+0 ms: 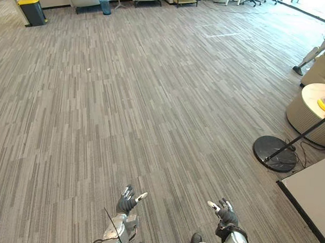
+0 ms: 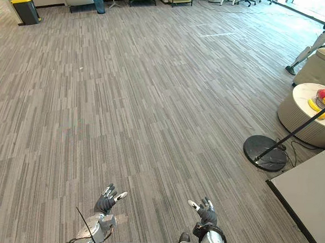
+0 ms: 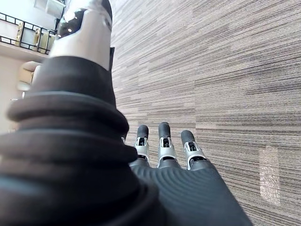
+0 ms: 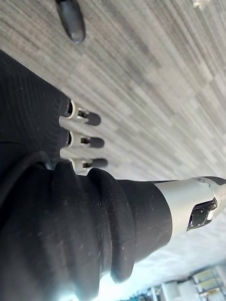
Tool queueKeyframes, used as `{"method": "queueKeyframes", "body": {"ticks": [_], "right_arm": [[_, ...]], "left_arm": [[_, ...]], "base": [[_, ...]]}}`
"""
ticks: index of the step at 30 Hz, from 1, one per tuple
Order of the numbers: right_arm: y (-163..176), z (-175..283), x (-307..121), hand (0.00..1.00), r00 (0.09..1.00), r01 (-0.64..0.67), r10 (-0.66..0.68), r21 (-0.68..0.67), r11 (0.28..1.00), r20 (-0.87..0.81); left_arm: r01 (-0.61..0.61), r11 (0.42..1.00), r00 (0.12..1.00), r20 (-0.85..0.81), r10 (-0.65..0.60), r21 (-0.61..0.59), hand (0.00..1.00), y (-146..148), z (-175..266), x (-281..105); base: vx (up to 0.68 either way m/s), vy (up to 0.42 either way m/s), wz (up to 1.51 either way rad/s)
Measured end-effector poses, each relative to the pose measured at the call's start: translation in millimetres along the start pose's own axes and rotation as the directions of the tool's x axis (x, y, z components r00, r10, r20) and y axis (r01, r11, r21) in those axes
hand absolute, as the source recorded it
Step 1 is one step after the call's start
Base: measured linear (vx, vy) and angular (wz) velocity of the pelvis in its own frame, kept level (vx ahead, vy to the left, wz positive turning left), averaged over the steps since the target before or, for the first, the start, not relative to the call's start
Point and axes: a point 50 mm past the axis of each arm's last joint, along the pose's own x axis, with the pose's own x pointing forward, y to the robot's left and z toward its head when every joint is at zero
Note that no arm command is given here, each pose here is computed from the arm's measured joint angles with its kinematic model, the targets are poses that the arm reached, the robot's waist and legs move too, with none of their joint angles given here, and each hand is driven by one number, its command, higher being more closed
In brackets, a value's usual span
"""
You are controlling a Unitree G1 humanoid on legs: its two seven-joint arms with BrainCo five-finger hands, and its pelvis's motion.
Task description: Organize washtable
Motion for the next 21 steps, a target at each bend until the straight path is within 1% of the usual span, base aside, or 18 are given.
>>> {"method": "queueKeyframes", "body": {"ticks": [3, 7, 16, 21], "right_arm": [[-2, 1, 0, 0.0, 1.0, 0.006, -0.006, 0.02, 1.0, 0.007], [-12, 7, 0, 0.0, 0.998, 0.058, -0.061, 0.072, 0.996, 0.033], [-11, 9, -3, 0.0, 0.996, 0.06, -0.065, 0.083, 0.995, 0.059], [-14, 10, -3, 0.0, 0.996, 0.063, -0.068, 0.071, 0.996, 0.064]], "left_arm": [[-0.015, 1.0, 1.0, 0.003, 0.015, -0.012, 0.0, 5, 1, 0], [-0.012, 0.999, 1.0, -0.005, 0.012, -0.031, 0.0, 6, -2, -3], [0.0, 0.999, 1.0, 0.027, 0.002, -0.048, 0.0, 2, 4, -2], [0.006, 0.999, 1.0, -0.01, -0.006, -0.048, 0.0, 0, -9, -11]], "base": [[-0.02, -0.025, -0.02], [-0.01, -0.01, 0.0], [0.01, -0.01, 0.11], [0.01, 0.044, 0.06]]}}
